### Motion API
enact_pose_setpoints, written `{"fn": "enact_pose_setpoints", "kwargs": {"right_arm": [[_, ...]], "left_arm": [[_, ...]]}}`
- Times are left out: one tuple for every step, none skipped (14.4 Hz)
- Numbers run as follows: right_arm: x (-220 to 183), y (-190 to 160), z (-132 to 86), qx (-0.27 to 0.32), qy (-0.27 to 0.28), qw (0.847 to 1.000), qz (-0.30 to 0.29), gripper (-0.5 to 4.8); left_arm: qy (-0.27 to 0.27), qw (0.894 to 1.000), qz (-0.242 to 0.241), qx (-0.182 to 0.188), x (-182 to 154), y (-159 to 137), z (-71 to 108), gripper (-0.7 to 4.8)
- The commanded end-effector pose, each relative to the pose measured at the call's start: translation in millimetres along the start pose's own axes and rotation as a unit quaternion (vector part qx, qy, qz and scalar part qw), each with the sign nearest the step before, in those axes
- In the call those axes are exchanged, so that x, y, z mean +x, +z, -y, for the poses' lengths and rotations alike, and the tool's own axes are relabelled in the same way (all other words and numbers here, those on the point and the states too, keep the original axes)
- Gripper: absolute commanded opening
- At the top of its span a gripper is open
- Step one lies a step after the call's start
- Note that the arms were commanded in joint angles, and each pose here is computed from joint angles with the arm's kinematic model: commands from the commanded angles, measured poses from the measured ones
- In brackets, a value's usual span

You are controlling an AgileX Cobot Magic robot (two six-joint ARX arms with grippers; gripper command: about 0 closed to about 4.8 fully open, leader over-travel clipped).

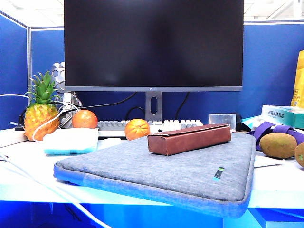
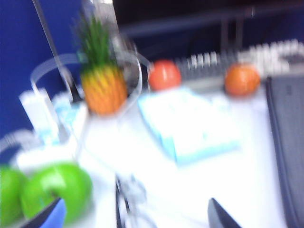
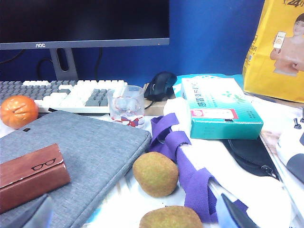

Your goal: Close the glasses case.

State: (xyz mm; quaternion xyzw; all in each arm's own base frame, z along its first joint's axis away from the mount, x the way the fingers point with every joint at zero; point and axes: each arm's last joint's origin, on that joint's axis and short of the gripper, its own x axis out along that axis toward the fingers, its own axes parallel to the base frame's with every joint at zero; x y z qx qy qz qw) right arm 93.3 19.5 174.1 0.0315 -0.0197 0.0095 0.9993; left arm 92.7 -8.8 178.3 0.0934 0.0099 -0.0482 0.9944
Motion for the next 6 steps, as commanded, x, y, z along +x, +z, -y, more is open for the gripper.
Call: {"fn": "enact_pose_setpoints", "kwargs": {"right_arm": [[-0.1,1.6,-0.1,0.002,0.000,1.000,0.006,4.79],[-0.1,1.6,-0.1,0.002,0.000,1.000,0.006,4.79],[-0.1,1.6,-0.1,0.002,0.000,1.000,0.006,4.79],[-0.1,1.6,-0.1,0.002,0.000,1.000,0.006,4.79],[-0.1,1.6,-0.1,0.002,0.000,1.000,0.006,4.79],[-0.1,1.6,-0.1,0.002,0.000,1.000,0.006,4.79]], "left_arm": [[-0.012,0.998,-0.054,-0.002,-0.9,-10.0,2.0,3.99],[-0.014,0.998,-0.066,-0.002,-1.2,-12.3,2.4,3.99],[-0.015,0.997,-0.070,-0.002,-1.3,-13.1,2.6,3.98],[-0.016,0.997,-0.073,-0.002,-1.4,-13.6,2.7,3.98],[-0.016,0.997,-0.073,-0.002,-1.4,-13.6,2.7,3.99],[-0.016,0.997,-0.073,-0.002,-1.4,-13.7,2.7,3.99]]}}
